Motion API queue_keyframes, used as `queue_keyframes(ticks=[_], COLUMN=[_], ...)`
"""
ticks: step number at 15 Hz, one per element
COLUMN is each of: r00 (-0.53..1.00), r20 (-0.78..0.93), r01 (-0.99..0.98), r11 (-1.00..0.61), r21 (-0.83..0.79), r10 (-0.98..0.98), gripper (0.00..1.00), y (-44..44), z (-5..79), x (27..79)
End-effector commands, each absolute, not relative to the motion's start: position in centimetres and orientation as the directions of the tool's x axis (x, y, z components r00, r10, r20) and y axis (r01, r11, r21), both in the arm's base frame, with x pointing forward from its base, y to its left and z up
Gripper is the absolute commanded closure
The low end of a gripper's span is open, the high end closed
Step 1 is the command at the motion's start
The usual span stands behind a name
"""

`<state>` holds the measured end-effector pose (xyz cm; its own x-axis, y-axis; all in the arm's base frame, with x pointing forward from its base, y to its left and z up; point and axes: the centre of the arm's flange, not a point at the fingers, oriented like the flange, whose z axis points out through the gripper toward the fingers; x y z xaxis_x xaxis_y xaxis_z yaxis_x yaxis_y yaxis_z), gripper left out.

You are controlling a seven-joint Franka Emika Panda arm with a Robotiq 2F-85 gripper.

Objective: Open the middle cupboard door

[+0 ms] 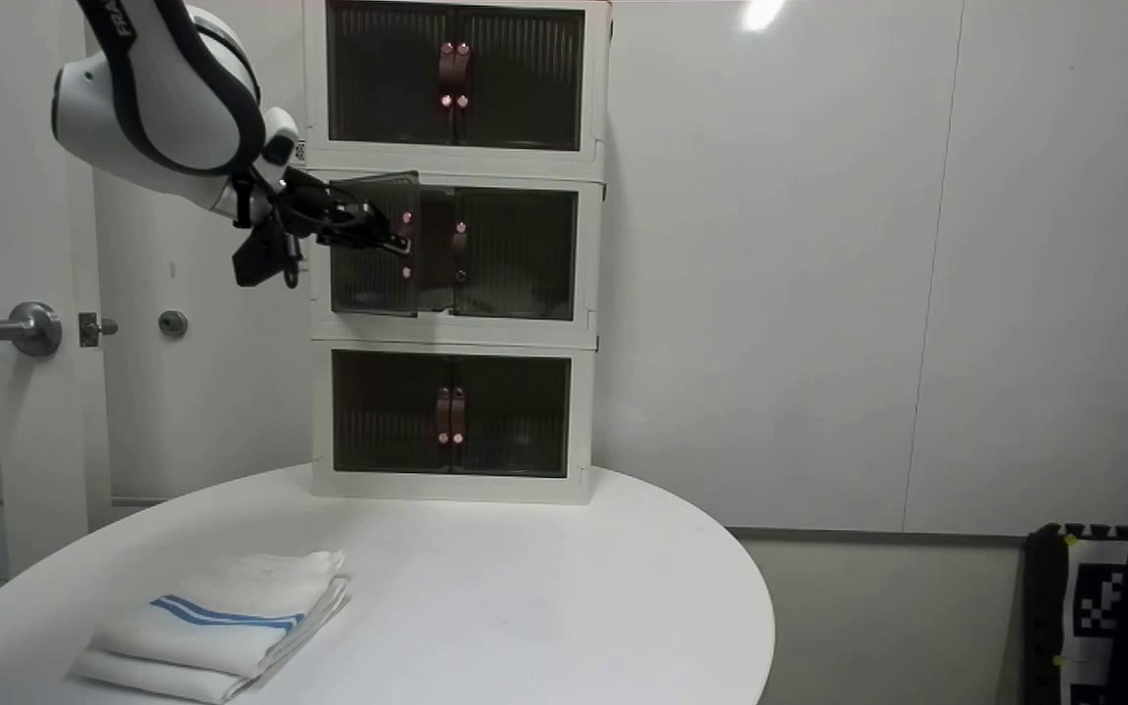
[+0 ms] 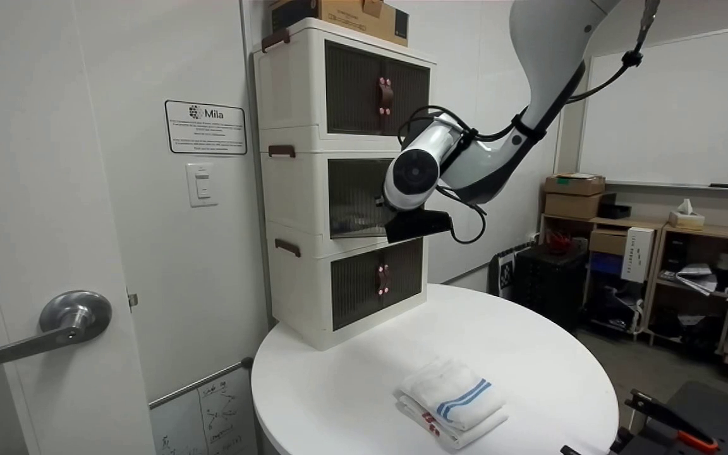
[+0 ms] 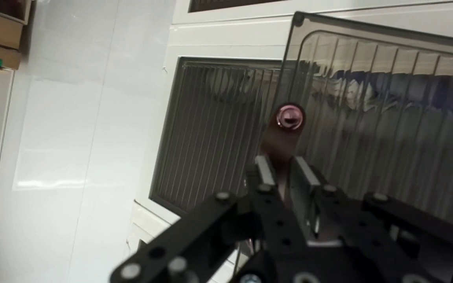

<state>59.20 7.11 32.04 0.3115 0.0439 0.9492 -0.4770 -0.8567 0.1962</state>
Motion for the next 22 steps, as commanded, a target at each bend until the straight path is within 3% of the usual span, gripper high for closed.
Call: queue_keyframes(ticks=[1, 8, 15, 22], r00=[0.279, 0.341, 0.483, 0.573], r20=[0.96, 0.94, 0.871, 0.815], r01=[-0.457, -0.333, -0.08, -0.144], r11=[-0.877, -0.937, -0.986, -0.969], r21=[0.149, 0.102, 0.144, 0.202], r10=[0.018, -0.019, 0.088, 0.085], gripper=[0.5, 0.01, 0.0, 0.0], y=[8.9, 11.8, 9.6, 6.7], z=[32.3, 35.5, 49.5, 53.2], x=[56.5, 54.8, 57.2, 60.8])
